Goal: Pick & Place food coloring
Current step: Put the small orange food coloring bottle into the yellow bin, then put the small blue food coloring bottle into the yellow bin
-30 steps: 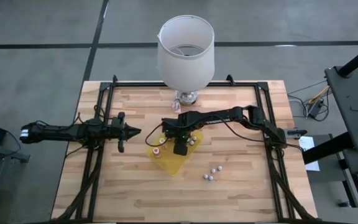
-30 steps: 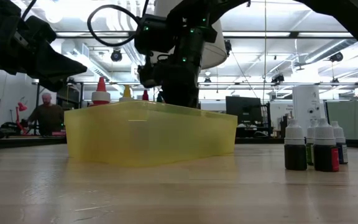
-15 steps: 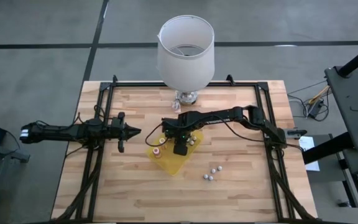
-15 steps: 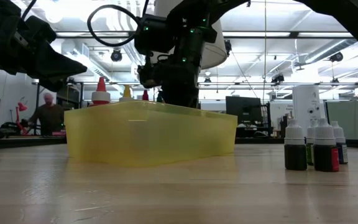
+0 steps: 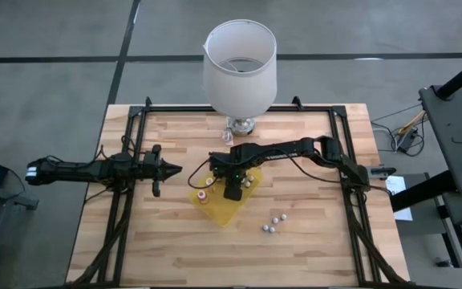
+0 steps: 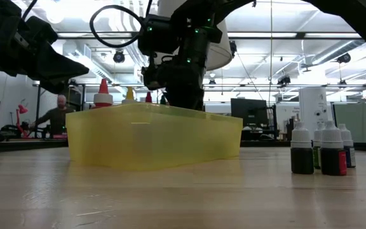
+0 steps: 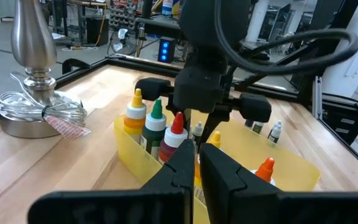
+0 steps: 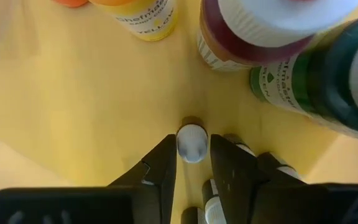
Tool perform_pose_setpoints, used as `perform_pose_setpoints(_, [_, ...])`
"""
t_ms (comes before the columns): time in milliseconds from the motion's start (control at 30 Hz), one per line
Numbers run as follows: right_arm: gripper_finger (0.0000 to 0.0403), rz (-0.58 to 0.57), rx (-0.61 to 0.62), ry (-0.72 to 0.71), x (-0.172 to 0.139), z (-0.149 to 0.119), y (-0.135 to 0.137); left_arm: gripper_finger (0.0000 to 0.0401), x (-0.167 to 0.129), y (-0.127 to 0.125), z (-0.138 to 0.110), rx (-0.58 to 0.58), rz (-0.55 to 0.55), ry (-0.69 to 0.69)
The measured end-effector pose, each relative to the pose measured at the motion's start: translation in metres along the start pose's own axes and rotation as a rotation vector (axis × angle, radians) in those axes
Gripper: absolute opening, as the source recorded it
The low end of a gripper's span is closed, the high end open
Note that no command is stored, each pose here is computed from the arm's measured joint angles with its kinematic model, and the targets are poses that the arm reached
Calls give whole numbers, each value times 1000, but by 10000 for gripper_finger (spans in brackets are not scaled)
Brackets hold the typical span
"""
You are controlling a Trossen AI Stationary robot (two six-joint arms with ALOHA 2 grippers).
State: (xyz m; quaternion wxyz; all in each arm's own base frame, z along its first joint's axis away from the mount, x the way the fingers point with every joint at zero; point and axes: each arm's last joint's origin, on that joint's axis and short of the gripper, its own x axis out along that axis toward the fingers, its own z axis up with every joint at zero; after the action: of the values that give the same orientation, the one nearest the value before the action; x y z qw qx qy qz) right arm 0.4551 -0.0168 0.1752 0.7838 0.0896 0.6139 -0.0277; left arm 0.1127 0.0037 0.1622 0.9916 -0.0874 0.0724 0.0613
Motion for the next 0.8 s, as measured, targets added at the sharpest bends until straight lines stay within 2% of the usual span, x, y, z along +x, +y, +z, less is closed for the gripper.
perform_pose_setpoints(400, [111,6,-8,-8,-23,4,7,0,0,0,0,0,0,0])
perform_pose_setpoints(800, [114,47,-104,-98,-71,-7,50,0,0,0,0,0,0,-1])
